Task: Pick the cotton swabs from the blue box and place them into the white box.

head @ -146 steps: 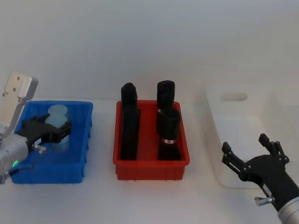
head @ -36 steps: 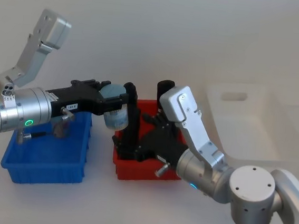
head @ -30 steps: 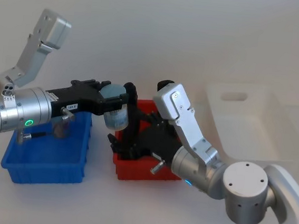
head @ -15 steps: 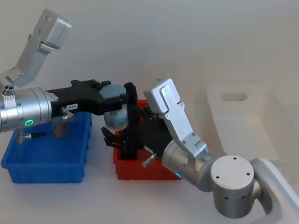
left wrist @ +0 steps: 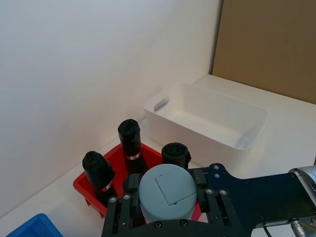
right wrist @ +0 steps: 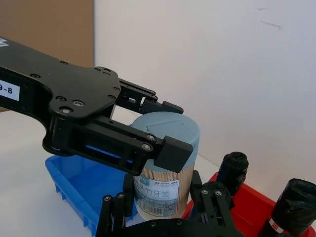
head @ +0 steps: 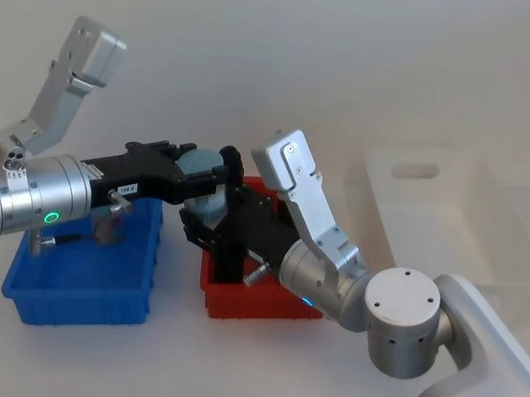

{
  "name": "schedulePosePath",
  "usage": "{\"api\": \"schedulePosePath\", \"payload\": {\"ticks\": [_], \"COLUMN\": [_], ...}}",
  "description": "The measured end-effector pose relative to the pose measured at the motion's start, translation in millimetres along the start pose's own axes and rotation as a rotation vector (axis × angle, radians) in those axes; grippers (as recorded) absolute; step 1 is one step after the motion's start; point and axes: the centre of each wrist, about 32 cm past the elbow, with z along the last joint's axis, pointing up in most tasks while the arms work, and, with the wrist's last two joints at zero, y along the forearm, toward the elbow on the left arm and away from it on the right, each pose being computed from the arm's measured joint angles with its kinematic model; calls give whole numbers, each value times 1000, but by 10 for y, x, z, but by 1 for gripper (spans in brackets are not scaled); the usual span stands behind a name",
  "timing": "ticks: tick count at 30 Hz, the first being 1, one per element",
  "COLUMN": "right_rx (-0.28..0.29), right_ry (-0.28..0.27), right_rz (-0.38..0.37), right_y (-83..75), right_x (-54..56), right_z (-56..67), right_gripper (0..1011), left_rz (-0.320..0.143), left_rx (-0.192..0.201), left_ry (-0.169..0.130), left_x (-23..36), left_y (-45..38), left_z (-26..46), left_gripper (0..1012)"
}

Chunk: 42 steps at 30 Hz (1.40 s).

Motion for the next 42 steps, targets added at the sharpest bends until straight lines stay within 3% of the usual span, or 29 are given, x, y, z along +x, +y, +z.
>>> {"api": "schedulePosePath", "payload": {"ticks": [3,11,18,19,25,42], "right_rx": [2,4,1,-1,-10,-69], "right_ry": [5,12,15,16,19,27], "right_rz": [1,4,5,3,-13,-162], "right_y": [10,23,31,32,34,16], "right_x": [2,1,-7,-9,-20,-100], "right_z": [1,5,12,13,23,37], "right_gripper": [640,636,636,636,636,636], "left_rz": [0,2,0,-1,0,0], "left_rx": [0,0,0,0,0,0], "left_ry": [0,0,1,1,1,0], "left_x": [0,2,-1,-1,0,0], "left_y": [0,2,-1,-1,0,0], "left_z": [0,1,-1,-1,-1,0], "left_gripper": [656,656,830,890,1004,1004]}}
